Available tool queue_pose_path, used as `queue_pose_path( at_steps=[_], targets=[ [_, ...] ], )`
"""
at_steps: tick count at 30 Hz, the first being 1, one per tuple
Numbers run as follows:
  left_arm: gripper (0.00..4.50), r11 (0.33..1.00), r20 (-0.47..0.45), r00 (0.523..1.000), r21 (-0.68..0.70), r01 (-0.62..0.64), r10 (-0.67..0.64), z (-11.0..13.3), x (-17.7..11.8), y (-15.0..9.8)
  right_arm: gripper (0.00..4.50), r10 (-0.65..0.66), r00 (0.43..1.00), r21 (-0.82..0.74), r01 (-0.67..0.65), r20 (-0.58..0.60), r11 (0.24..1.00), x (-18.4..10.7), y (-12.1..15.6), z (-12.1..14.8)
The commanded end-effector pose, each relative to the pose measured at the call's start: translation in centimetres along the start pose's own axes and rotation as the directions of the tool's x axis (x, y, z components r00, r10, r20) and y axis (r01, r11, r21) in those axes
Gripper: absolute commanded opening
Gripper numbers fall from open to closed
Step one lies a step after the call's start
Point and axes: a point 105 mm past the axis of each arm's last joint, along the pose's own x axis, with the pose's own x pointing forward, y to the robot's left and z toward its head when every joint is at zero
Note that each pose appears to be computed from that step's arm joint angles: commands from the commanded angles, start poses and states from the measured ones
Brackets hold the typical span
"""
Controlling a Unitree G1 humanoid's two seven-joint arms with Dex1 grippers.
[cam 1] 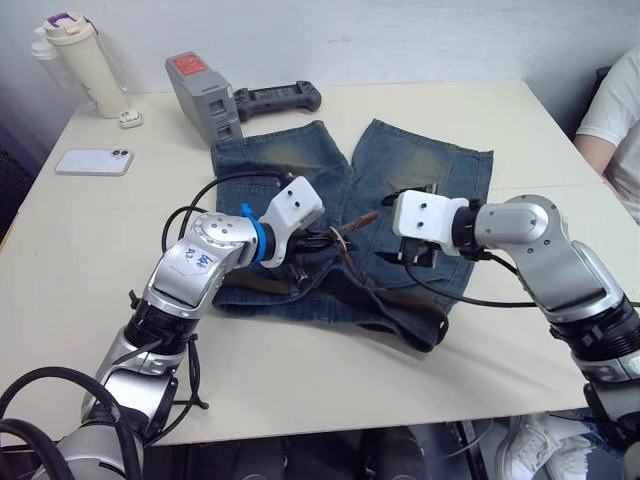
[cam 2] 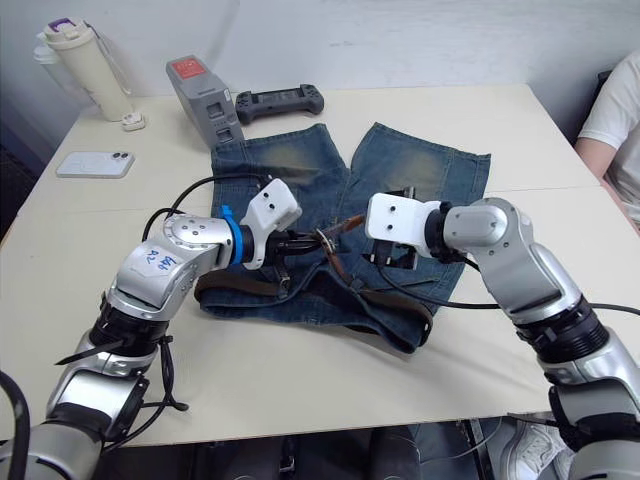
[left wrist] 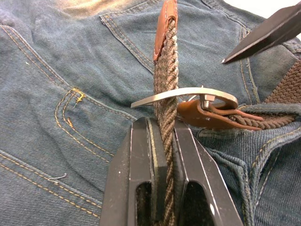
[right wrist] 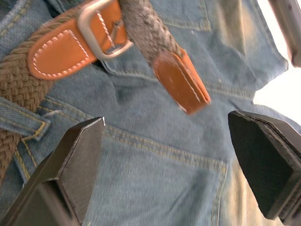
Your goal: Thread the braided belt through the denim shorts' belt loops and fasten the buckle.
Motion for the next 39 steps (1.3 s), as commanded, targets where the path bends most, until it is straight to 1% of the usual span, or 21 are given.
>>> queue_pose_path(
  at_steps=[1,4,7,9,14,15,17,19,20,22,23,24,26,27,28,32,34,37,39],
  targets=[
    [0.00,0.997,0.025,1.000,0.076,0.013,-0.015,1.1,-0.2,-0.6,4.44,-0.039,0.999,-0.086,0.041,0.026,0.995,-0.2,-1.4,1.3],
    [0.00,0.996,0.021,0.999,0.083,0.022,-0.024,1.1,-0.1,-0.8,4.44,-0.039,0.998,-0.097,0.043,0.044,0.994,0.0,-1.6,1.8],
    [0.00,0.995,0.020,0.999,0.091,0.027,-0.029,1.1,-0.1,-0.9,3.68,-0.028,0.998,-0.097,0.034,0.063,0.995,0.3,-1.4,2.0],
    [0.00,0.996,0.022,0.999,0.089,0.028,-0.030,1.2,0.0,-0.8,2.80,-0.021,0.998,-0.107,0.028,0.061,0.994,0.5,-1.2,2.0],
    [0.00,0.995,0.030,0.999,0.094,0.024,-0.027,1.5,0.1,-0.6,0.43,0.004,0.998,-0.110,0.003,0.069,0.994,0.6,-0.6,1.9],
    [0.00,0.995,0.030,0.999,0.094,0.023,-0.026,1.5,0.1,-0.6,0.02,0.009,0.998,-0.110,-0.001,0.070,0.994,0.6,-0.5,1.9],
    [0.00,0.998,0.046,0.999,0.059,0.004,-0.006,1.6,0.0,-0.2,0.02,0.011,0.998,-0.109,-0.003,0.069,0.994,0.4,-0.4,1.9],
    [0.89,1.000,0.075,0.997,0.004,-0.001,0.000,1.9,-0.2,0.1,0.00,0.014,0.998,-0.109,-0.007,0.066,0.994,0.3,-0.3,1.8],
    [1.10,1.000,0.080,0.997,-0.007,0.013,-0.013,2.0,-0.4,0.0,0.00,0.016,0.998,-0.110,-0.009,0.062,0.994,0.2,-0.3,1.7],
    [1.96,0.999,0.084,0.996,-0.024,0.043,-0.040,1.9,-0.6,-0.2,0.00,0.015,0.998,-0.110,-0.008,0.057,0.994,0.1,-0.3,1.5],
    [2.46,0.997,0.088,0.994,-0.037,0.061,-0.057,2.0,-0.9,-0.4,0.00,0.012,0.998,-0.113,-0.006,0.054,0.994,0.0,-0.3,1.5],
    [2.86,0.996,0.091,0.994,-0.047,0.072,-0.067,2.0,-1.0,-0.4,0.00,0.010,0.999,-0.115,-0.004,0.053,0.993,-0.1,-0.3,1.5],
    [3.90,0.994,0.088,0.992,-0.055,0.099,-0.094,2.0,-1.7,-0.5,0.00,0.002,0.999,-0.123,0.005,0.053,0.992,-0.3,-0.5,1.5],
    [4.29,0.990,0.091,0.990,-0.071,0.119,-0.112,2.0,-2.5,-0.3,0.00,-0.004,0.999,-0.136,0.011,0.051,0.991,-0.5,-0.5,1.5],
    [4.44,0.988,0.094,0.988,-0.083,0.133,-0.125,2.0,-3.0,-0.2,0.00,-0.008,0.999,-0.145,0.015,0.050,0.989,-0.7,-0.6,1.5],
    [4.44,0.985,0.094,0.989,-0.117,0.129,-0.118,1.9,-5.1,1.3,0.00,-0.015,0.999,-0.170,0.024,0.051,0.985,-1.2,-0.5,1.5],
    [4.44,0.988,0.087,0.992,-0.117,0.102,-0.092,1.8,-5.8,2.3,0.00,-0.017,0.998,-0.172,0.026,0.054,0.985,-1.4,-0.4,1.5],
    [4.44,0.989,0.090,0.996,-0.142,0.035,-0.022,1.8,-6.9,4.4,0.00,-0.020,0.998,-0.173,0.030,0.063,0.985,-1.9,-0.1,1.6],
    [4.44,0.986,0.075,0.997,-0.165,0.037,-0.025,1.0,-6.9,4.6,0.00,-0.031,0.997,-0.192,0.045,0.076,0.980,-2.6,-0.1,1.8]
  ],
)
